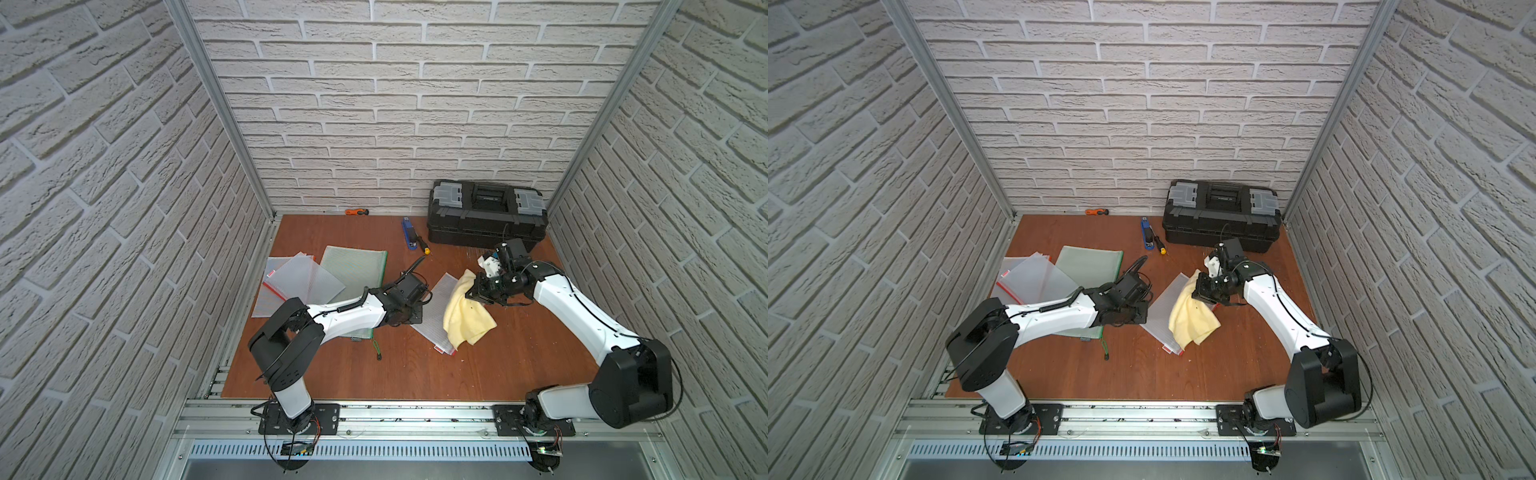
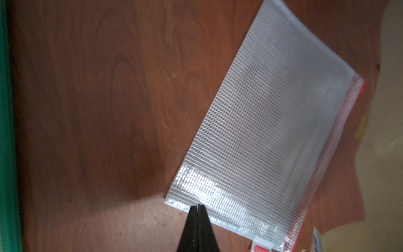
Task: Wipe the document bag
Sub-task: Wipe the dirt from the document bag.
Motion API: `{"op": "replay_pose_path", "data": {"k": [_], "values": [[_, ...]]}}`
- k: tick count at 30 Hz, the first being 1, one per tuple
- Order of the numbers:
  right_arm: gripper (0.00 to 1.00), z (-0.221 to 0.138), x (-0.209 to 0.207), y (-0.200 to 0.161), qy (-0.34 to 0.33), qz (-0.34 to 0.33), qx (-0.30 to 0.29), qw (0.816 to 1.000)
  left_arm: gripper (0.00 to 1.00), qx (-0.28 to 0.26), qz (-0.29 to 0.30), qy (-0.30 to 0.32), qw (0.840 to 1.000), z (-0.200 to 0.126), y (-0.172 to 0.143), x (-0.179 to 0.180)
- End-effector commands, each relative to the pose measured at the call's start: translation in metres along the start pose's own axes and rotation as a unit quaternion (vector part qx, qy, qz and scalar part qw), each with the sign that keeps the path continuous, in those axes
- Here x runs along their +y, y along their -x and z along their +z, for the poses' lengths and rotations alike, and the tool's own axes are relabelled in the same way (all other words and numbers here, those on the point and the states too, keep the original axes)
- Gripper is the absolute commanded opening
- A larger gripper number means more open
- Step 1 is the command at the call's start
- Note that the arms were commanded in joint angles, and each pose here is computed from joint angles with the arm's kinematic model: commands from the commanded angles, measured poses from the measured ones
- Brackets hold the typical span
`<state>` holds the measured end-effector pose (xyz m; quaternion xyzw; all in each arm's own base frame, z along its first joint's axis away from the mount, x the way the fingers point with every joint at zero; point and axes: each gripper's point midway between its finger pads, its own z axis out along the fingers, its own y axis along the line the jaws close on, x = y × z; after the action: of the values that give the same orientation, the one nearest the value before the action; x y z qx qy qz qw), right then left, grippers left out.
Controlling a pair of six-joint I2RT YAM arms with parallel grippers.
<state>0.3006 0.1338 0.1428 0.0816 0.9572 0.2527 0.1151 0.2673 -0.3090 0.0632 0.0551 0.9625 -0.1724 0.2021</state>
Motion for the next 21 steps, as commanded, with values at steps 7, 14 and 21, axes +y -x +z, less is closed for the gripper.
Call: {"op": "replay_pose_path", "data": {"k": [7,14,21], "values": [[0.02,0.038,0.036,0.004,0.025,-0.071,0.041,0.996,0.0,0.005,0.005,-0.02,1.0,0.015,0.001,-0.009],[0.02,0.084,0.045,-0.011,0.016,-0.085,0.083,0.993,0.0,0.024,0.002,-0.003,1.0,0.022,-0.013,0.002],[0.02,0.117,0.046,-0.024,0.022,-0.078,0.115,0.99,0.0,0.035,0.0,0.002,0.999,0.03,-0.019,0.006]]}}
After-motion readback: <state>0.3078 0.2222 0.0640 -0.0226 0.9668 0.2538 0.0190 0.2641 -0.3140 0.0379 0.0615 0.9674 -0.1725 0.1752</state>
